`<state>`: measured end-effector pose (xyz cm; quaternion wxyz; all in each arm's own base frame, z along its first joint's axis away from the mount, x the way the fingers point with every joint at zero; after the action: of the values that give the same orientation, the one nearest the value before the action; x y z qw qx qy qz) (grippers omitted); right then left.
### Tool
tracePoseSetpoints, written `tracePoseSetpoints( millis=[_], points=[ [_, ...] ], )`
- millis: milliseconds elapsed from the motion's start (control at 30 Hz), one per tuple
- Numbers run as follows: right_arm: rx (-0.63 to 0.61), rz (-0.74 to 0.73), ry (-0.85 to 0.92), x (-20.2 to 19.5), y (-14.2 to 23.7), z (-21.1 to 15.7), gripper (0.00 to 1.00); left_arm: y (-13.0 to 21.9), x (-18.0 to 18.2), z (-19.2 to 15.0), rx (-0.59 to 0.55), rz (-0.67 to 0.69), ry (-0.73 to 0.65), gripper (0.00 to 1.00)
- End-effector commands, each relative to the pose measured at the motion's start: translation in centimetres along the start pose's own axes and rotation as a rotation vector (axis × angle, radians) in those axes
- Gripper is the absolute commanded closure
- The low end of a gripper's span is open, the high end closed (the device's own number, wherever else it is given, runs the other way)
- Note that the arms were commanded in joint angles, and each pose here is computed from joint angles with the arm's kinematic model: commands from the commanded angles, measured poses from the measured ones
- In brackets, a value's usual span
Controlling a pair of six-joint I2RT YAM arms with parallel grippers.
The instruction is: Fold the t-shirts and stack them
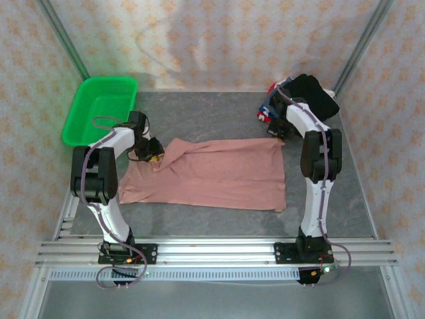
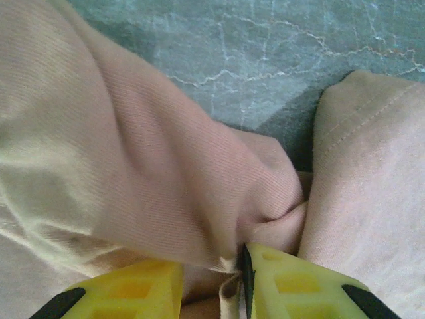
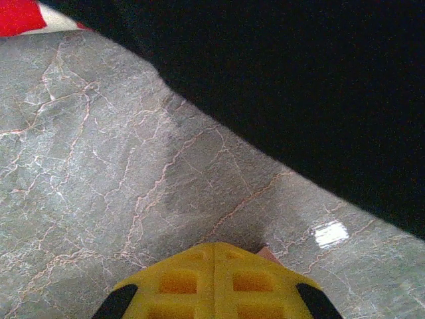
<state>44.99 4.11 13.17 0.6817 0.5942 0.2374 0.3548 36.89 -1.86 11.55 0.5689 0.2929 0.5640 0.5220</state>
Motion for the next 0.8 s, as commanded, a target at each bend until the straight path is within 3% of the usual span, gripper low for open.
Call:
tracePoseSetpoints(
  millis=[0,767],
  points=[
    [-0.005,-0.015,0.006,-0.6,0.8,-0.1,1.00,0.8,-1.0,0.2,-0.043,-0.040,-0.002,0.71],
    [0.004,-0.024,0.011,-0.9,0.4,-0.4,1.00,1.7,-1.8,-1.2,-0.012,-0.075,-0.015,0.74]
  ],
)
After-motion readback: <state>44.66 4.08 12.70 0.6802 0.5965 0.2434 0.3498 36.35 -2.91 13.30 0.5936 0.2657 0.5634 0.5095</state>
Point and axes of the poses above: each hand's point on the last joint's axis, 136 mm out from that joint toward the fingers, its own y axis back along the fingers, its own x axis along the line the jaws close on, z = x × y, the point moved 8 cm from there along y, back along the fingers, and after that the axes turned 14 degrees about -y, right-handed, at the moved point
